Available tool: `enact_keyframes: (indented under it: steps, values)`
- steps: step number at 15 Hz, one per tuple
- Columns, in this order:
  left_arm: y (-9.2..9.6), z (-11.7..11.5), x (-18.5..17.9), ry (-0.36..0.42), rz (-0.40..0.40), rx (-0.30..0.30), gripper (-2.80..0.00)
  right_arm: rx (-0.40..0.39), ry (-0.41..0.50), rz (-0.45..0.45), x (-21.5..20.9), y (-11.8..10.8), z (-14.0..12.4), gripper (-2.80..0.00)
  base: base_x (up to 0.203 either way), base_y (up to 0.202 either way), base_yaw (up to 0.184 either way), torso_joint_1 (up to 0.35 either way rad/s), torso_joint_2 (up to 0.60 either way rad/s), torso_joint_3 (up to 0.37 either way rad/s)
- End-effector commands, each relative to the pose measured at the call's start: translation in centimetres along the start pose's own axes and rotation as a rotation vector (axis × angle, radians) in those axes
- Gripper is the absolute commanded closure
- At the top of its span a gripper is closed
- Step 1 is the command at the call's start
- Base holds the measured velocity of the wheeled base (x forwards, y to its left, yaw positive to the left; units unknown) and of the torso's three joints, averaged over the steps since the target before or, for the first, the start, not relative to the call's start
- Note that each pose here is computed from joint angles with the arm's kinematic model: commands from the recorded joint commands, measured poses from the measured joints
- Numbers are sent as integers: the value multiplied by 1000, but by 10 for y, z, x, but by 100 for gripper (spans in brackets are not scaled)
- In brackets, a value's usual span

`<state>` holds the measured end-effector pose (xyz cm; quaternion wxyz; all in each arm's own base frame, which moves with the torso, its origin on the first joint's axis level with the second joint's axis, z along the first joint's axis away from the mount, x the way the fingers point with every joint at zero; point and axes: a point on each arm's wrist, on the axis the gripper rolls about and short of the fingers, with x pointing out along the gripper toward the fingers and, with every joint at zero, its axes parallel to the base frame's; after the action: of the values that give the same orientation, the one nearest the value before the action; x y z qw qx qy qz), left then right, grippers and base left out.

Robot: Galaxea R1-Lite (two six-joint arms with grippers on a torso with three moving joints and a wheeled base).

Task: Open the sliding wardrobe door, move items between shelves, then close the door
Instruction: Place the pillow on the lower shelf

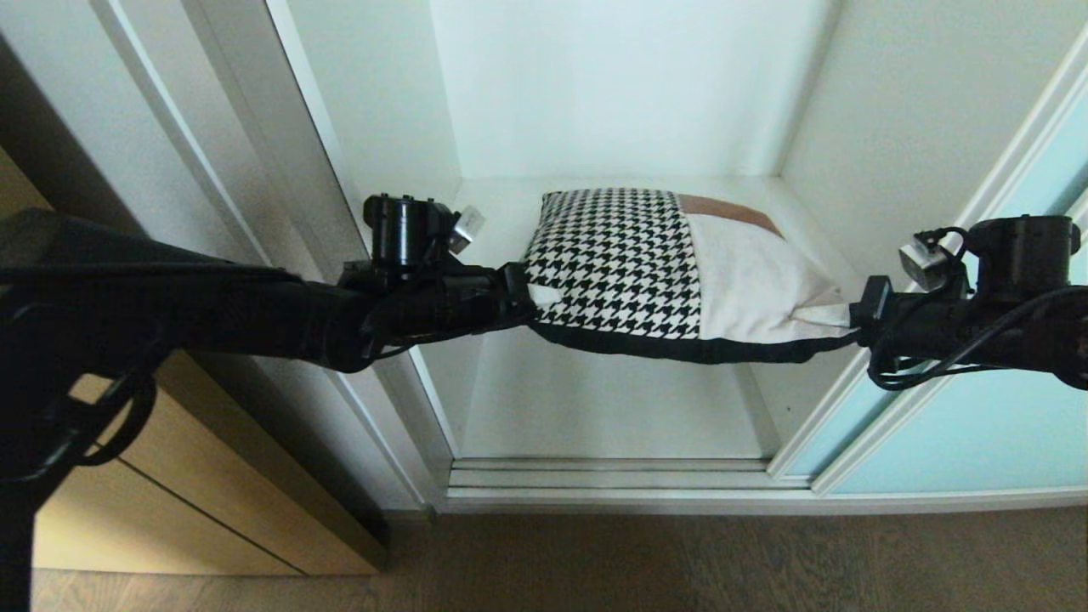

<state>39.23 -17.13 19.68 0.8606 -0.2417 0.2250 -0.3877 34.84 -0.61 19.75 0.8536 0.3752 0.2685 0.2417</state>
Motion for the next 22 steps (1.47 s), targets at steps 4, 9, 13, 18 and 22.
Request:
enact_keyframes:
  steps: [4, 9, 13, 18, 22]
  values:
    - [-70, -19, -75, 10, -74, 60, 0, -63, -9, 79, -43, 53, -28, 0, 0, 0, 0, 0, 0, 0]
    - [-102, -45, -115, 34, -118, 89, 0, -97, 8, 127, -89, 90, -64, 0, 0, 0, 0, 0, 0, 0]
    - [-126, -62, -143, 25, -139, 110, 0, -112, 29, 158, -126, 109, -94, 0, 0, 0, 0, 0, 0, 0]
    - [-132, -81, -172, 38, -156, 113, 0, -109, 52, 172, -168, 116, -132, 0, 0, 0, 0, 0, 0, 0]
    - [-127, -94, -177, 68, -149, 104, 0, -92, 75, 160, -182, 109, -153, 0, 0, 0, 0, 0, 0, 0]
